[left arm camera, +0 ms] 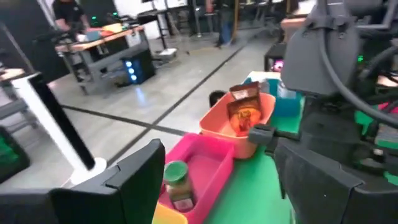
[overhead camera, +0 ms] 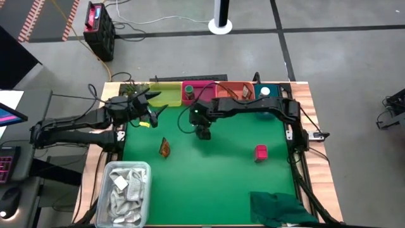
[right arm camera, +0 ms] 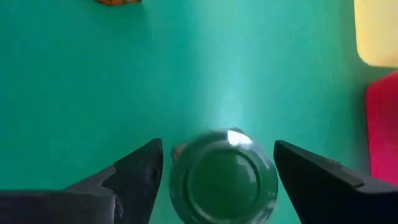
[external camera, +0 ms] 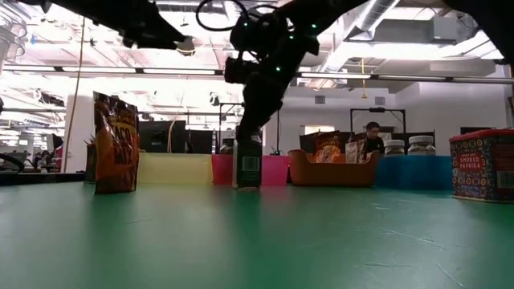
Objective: Sort spices by type
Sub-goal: Put the green seasoning bottle into the red bin
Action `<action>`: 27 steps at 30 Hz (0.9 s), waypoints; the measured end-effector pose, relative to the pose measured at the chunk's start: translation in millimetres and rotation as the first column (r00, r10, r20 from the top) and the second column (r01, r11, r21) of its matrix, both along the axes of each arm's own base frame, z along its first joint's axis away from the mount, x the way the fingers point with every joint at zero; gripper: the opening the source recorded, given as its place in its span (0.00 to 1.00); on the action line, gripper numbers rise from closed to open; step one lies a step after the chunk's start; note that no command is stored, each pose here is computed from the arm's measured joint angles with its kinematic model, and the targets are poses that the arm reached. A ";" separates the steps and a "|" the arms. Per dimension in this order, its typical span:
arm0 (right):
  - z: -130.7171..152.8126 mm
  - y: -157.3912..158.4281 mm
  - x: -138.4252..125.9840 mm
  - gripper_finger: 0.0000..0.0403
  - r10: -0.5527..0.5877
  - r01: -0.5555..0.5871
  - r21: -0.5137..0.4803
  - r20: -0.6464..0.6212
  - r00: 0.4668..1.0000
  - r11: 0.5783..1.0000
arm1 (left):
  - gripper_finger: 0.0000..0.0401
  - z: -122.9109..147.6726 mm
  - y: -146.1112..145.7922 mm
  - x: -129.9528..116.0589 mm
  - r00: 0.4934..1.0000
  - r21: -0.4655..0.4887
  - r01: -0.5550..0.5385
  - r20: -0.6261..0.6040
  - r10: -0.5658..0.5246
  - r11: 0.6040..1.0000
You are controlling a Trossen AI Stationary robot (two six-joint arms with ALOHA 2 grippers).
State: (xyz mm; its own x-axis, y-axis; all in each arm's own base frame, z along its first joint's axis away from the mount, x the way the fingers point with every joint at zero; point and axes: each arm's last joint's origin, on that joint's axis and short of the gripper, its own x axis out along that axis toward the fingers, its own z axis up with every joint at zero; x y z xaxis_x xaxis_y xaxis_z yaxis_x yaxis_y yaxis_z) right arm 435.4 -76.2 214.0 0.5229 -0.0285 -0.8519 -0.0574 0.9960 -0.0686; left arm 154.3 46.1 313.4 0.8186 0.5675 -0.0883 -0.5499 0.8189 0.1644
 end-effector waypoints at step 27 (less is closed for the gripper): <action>-13.1 -8.3 11.5 0.55 0.054 -0.056 -0.011 -0.138 0.989 0.998 | 0.72 5.5 -3.0 -26.9 0.994 -0.004 -0.109 0.027 0.109 0.994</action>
